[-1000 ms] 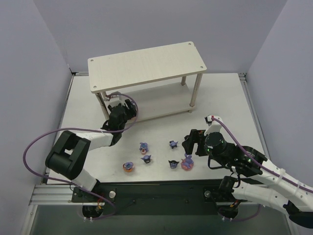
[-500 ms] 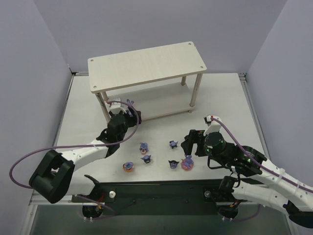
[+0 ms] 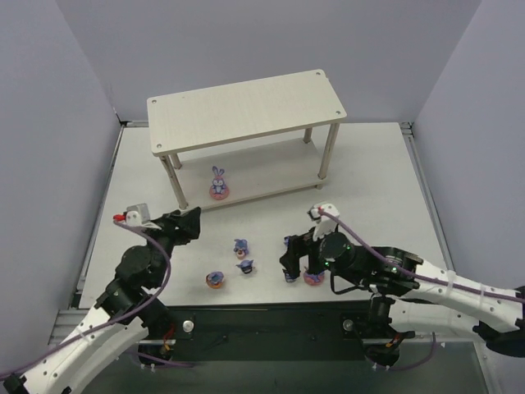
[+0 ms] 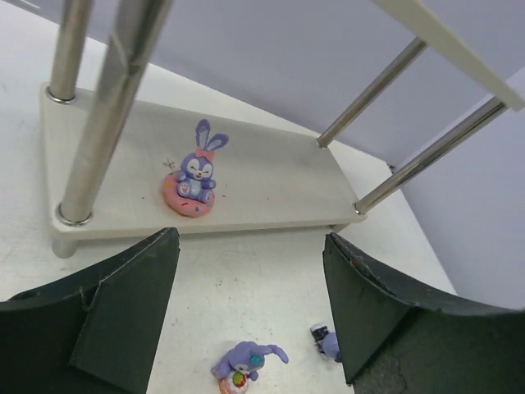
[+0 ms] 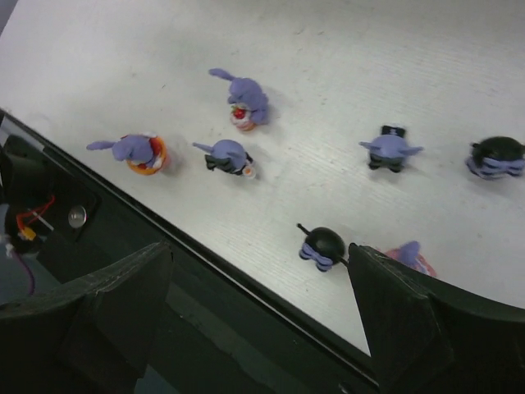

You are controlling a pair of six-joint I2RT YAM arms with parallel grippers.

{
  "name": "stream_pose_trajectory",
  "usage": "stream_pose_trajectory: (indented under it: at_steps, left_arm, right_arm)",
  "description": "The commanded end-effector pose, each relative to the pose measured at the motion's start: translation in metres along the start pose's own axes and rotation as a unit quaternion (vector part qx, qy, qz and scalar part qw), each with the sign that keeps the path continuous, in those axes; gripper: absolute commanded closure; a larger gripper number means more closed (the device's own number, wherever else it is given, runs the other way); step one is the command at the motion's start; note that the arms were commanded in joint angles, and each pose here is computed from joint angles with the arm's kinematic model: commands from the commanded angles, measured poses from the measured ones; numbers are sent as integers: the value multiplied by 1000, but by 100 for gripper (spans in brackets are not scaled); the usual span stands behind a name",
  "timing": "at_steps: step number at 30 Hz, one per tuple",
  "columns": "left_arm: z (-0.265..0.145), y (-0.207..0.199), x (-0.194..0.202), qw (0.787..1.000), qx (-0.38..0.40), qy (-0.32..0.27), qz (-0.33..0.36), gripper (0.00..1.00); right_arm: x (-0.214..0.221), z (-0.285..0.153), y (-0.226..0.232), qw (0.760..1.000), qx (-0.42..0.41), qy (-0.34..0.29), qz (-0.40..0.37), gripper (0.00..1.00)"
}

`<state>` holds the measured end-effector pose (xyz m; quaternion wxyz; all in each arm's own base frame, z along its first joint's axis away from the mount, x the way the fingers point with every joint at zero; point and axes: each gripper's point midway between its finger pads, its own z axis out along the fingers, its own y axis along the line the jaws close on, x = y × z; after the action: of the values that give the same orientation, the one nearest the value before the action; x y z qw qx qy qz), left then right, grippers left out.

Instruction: Place and organize the plastic toys onto the shelf

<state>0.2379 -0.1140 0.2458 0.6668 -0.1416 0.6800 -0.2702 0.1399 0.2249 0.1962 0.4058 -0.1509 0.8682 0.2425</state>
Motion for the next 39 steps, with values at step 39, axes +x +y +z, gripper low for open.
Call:
stream_pose_trajectory:
  at_steps: [39]
  left_arm:
    - [-88,57,-61,990,-114,40,78,19]
  right_arm:
    - [71,173,158,993,42,-81,-68,18]
